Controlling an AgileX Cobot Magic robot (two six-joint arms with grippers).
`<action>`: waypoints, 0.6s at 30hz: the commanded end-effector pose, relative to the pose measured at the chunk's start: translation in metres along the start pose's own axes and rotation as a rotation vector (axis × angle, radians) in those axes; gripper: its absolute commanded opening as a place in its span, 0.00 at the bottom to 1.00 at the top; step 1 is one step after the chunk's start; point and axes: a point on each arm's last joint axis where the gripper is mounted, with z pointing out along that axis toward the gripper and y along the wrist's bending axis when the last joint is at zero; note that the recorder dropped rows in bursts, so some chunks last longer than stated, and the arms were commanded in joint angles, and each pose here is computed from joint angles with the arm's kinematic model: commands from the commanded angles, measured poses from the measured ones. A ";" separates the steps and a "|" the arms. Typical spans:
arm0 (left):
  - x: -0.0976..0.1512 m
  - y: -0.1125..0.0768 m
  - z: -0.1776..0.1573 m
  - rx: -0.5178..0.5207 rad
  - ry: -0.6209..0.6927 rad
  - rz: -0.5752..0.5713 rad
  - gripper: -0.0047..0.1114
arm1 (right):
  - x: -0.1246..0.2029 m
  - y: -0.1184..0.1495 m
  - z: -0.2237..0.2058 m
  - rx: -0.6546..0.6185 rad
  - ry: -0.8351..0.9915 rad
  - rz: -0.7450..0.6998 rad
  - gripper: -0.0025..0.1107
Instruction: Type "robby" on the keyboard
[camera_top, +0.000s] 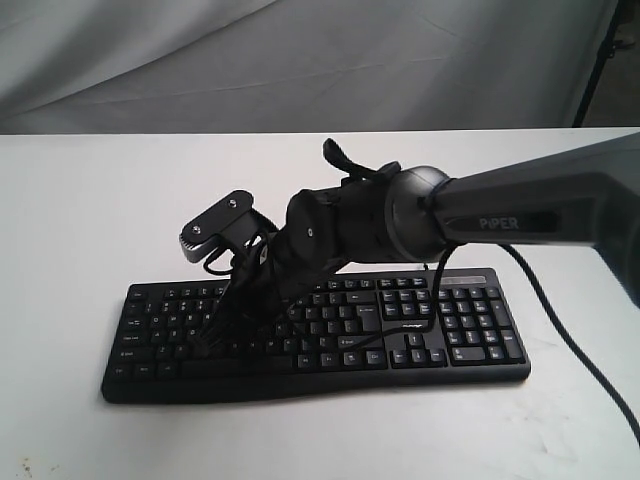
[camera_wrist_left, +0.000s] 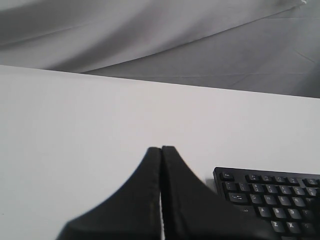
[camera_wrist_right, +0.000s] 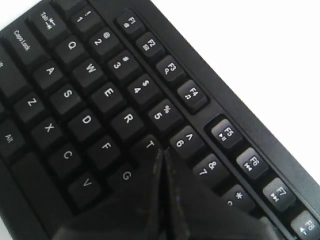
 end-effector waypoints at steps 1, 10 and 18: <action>0.001 0.000 0.000 0.006 -0.001 -0.012 0.04 | -0.002 -0.001 -0.001 0.010 -0.012 -0.015 0.02; 0.001 0.000 0.000 0.006 -0.001 -0.012 0.04 | 0.000 -0.005 -0.001 0.012 0.004 -0.016 0.02; 0.001 0.000 0.000 0.006 -0.001 -0.012 0.04 | 0.004 -0.006 0.006 0.011 0.018 -0.011 0.02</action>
